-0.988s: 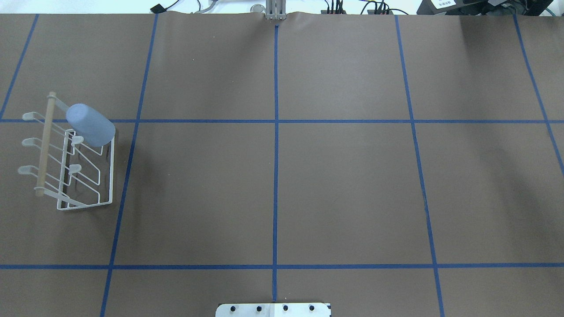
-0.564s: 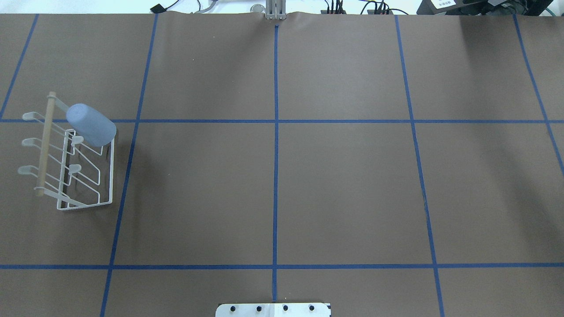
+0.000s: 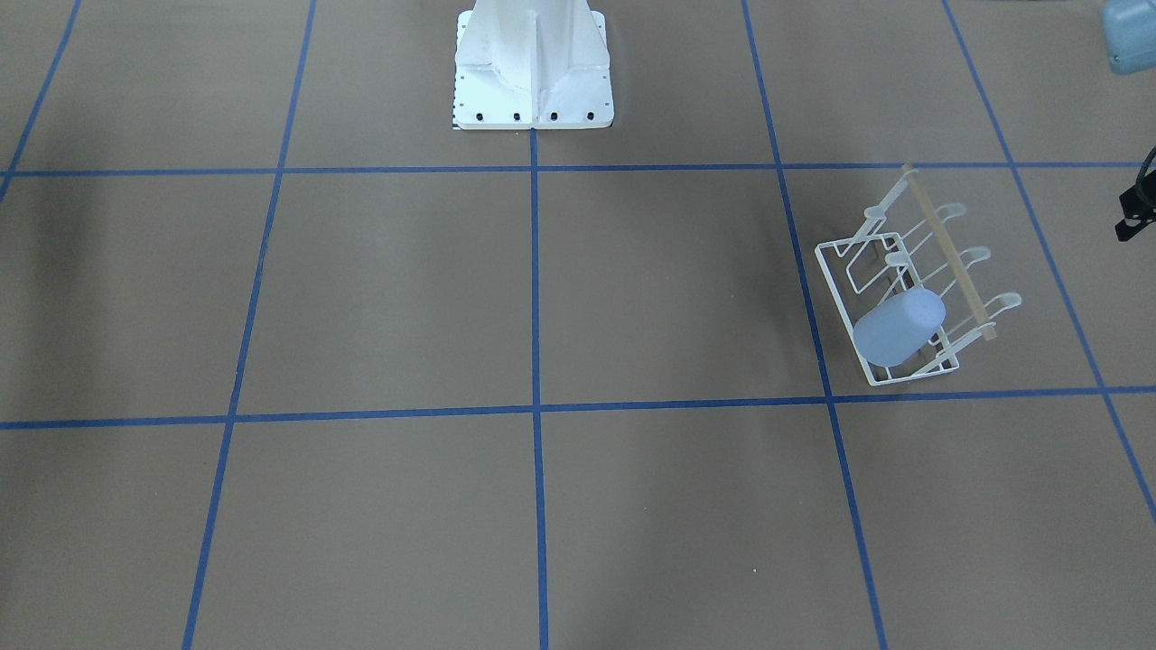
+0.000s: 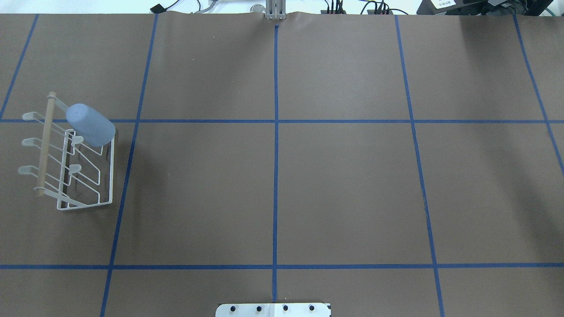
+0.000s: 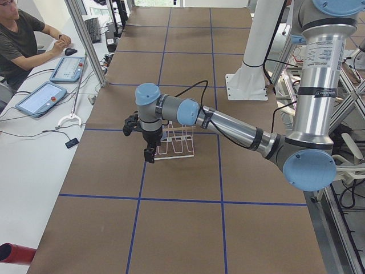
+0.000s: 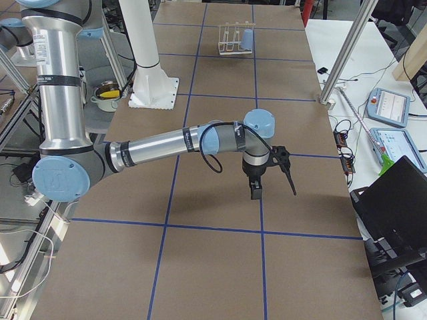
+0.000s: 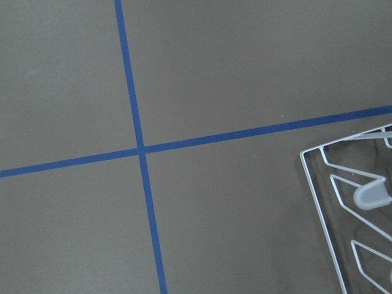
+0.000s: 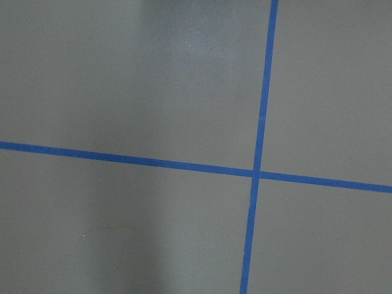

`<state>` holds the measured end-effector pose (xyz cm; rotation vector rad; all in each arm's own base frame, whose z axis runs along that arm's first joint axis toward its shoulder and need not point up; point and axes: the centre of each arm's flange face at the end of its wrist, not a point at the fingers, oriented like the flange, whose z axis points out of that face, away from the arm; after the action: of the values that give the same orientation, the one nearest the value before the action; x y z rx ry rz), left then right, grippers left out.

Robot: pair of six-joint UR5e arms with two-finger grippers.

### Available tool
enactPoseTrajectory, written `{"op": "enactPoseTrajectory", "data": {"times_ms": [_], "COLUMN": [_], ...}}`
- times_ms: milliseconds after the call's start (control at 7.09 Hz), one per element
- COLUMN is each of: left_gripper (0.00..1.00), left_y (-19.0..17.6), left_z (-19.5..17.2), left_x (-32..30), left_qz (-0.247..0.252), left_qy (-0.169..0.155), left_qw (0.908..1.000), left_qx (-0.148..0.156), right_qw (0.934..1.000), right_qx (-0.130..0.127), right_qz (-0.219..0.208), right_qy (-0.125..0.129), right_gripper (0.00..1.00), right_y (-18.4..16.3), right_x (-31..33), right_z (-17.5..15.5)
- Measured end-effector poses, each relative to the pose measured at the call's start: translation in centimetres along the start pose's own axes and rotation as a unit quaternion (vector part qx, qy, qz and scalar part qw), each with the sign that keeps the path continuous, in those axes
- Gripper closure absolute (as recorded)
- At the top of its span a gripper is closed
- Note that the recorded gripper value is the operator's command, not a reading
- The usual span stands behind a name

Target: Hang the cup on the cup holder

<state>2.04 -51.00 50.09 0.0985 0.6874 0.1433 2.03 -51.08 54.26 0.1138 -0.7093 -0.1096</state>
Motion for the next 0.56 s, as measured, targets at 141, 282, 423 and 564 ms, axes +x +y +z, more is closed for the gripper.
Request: {"op": "enactPoseTrajectory", "data": {"times_ms": [141,282,423,564], "left_gripper": [0.01,0.01,0.02,0.02], "left_y": [-0.05,-0.08,-0.05,-0.05], "left_z": [-0.12,-0.24,-0.35,-0.53], "left_x": [0.11,0.25,0.54,0.98], "left_qz": [0.001,0.001,0.002,0.004], "left_qy": [0.001,0.003,0.014,0.029], "left_qw": [1.0000,1.0000,0.9999,0.9996], "left_qx": [0.002,0.003,0.003,0.003], "right_qw": [1.0000,1.0000,1.0000,1.0000], "right_qx": [0.001,0.002,0.002,0.000], "right_qz": [-0.002,-0.004,-0.004,-0.002], "right_qy": [-0.001,-0.001,-0.001,-0.001], "right_gripper": [0.00,0.00,0.00,0.00], "right_y": [-0.06,-0.23,-0.31,-0.24], "right_x": [-0.08,-0.23,-0.24,-0.13], "right_z": [-0.03,-0.12,-0.10,0.07]}}
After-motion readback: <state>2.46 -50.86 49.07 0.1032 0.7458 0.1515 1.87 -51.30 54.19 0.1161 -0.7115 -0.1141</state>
